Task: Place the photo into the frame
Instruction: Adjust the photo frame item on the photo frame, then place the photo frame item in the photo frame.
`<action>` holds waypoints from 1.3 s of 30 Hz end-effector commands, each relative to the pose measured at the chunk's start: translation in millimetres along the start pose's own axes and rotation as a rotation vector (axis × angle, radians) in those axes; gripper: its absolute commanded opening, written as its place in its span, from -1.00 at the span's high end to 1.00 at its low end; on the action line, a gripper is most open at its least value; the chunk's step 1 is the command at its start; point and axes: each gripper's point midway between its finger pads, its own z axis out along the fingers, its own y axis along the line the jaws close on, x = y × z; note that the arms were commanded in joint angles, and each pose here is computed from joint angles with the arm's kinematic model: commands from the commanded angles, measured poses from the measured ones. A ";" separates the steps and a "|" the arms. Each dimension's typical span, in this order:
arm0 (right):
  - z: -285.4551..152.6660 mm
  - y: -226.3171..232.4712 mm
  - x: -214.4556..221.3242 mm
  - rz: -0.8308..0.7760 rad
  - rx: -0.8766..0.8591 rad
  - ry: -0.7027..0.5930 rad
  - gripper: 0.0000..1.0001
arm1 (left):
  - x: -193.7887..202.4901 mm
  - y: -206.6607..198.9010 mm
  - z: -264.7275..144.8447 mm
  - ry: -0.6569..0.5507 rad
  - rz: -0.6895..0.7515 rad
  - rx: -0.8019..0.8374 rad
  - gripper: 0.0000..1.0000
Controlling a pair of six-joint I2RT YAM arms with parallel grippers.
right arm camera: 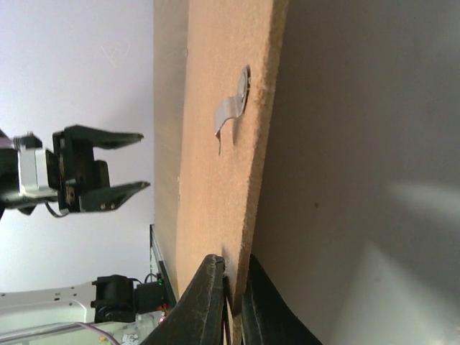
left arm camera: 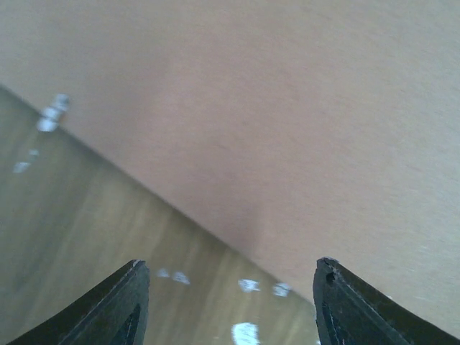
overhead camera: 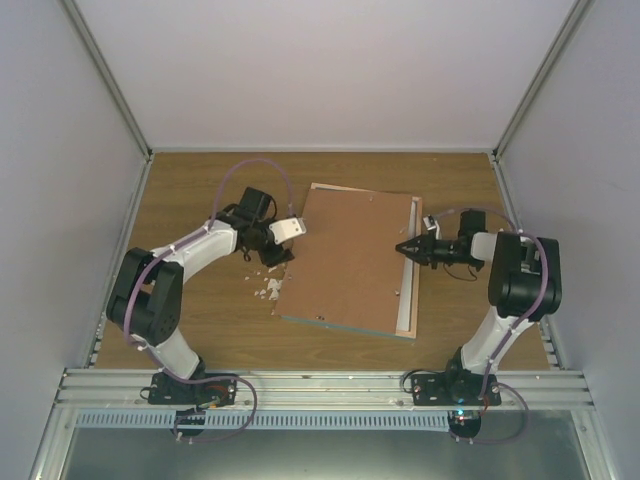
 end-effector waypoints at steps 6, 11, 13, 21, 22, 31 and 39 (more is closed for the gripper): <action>-26.1 9.1 -12.1 -0.106 0.045 -0.067 0.99 | -23.5 20.5 -2.2 -0.089 -0.076 0.018 -0.27; -36.0 10.5 -15.7 -0.103 0.033 -0.069 0.99 | -26.1 23.1 0.0 -0.096 -0.095 0.018 -0.27; -38.7 22.4 -18.3 -0.117 -0.012 -0.070 0.99 | -25.8 21.8 1.5 -0.097 -0.103 0.028 -0.27; -47.5 49.7 -24.8 -0.109 -0.136 -0.068 0.99 | -23.4 19.3 4.4 -0.096 -0.117 0.040 -0.26; -49.8 54.7 -26.7 -0.109 -0.150 -0.068 0.99 | -23.2 18.5 4.9 -0.096 -0.117 0.043 -0.26; -66.3 59.7 -39.2 -0.100 -0.119 -0.067 0.99 | -19.5 14.5 7.5 -0.096 -0.137 0.056 -0.25; -63.0 34.3 -38.7 -0.055 -0.078 -0.033 0.99 | -16.1 11.4 9.9 -0.090 -0.146 0.066 -0.23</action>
